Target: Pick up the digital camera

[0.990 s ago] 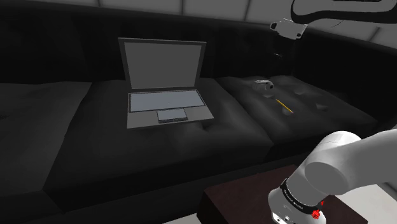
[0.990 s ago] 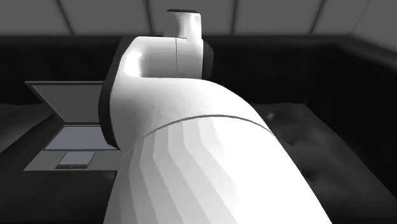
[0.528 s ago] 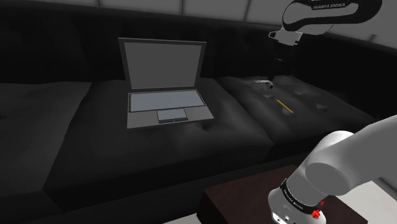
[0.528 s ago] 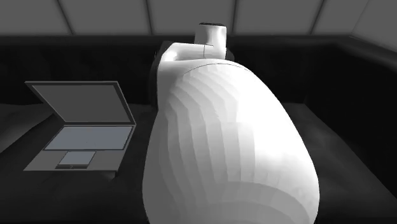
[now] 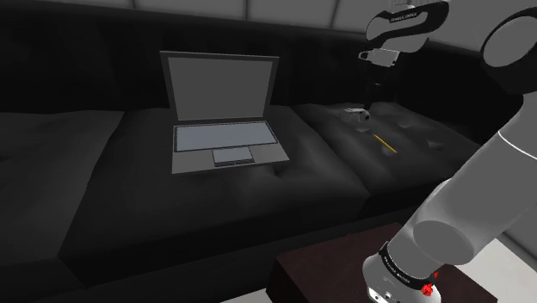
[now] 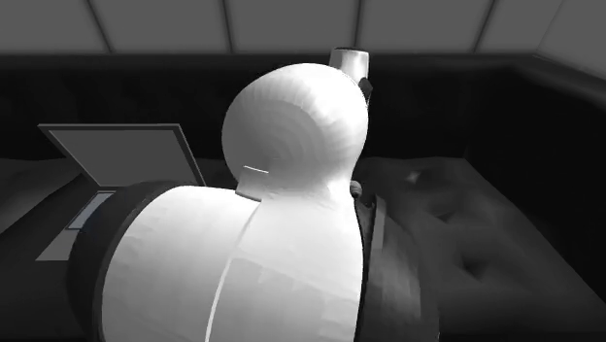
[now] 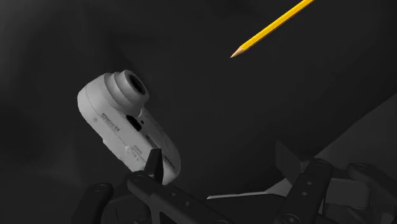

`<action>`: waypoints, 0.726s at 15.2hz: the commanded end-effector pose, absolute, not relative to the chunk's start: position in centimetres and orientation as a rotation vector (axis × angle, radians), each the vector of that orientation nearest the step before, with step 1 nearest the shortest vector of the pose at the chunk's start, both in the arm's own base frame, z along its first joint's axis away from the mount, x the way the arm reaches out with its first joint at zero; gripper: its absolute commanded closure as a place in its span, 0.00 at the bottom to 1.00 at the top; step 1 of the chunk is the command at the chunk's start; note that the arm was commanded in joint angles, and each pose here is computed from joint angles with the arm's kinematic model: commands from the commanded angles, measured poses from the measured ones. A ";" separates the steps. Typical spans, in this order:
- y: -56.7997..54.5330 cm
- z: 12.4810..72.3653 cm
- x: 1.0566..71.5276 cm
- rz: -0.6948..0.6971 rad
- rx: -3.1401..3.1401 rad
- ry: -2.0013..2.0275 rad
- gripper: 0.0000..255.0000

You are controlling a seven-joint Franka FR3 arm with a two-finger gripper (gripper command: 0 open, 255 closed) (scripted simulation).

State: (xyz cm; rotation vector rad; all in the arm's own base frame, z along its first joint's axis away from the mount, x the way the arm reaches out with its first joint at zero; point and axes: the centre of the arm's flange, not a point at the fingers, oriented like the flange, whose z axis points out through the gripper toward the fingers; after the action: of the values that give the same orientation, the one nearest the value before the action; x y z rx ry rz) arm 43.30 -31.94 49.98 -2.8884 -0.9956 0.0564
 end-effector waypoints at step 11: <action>-39.1 43.0 48.3 0.129 -2.797 -1.171 0.00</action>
State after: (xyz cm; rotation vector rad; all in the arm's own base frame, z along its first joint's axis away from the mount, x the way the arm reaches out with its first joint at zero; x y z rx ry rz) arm 48.23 -39.18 43.58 -2.7973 -1.1700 0.1294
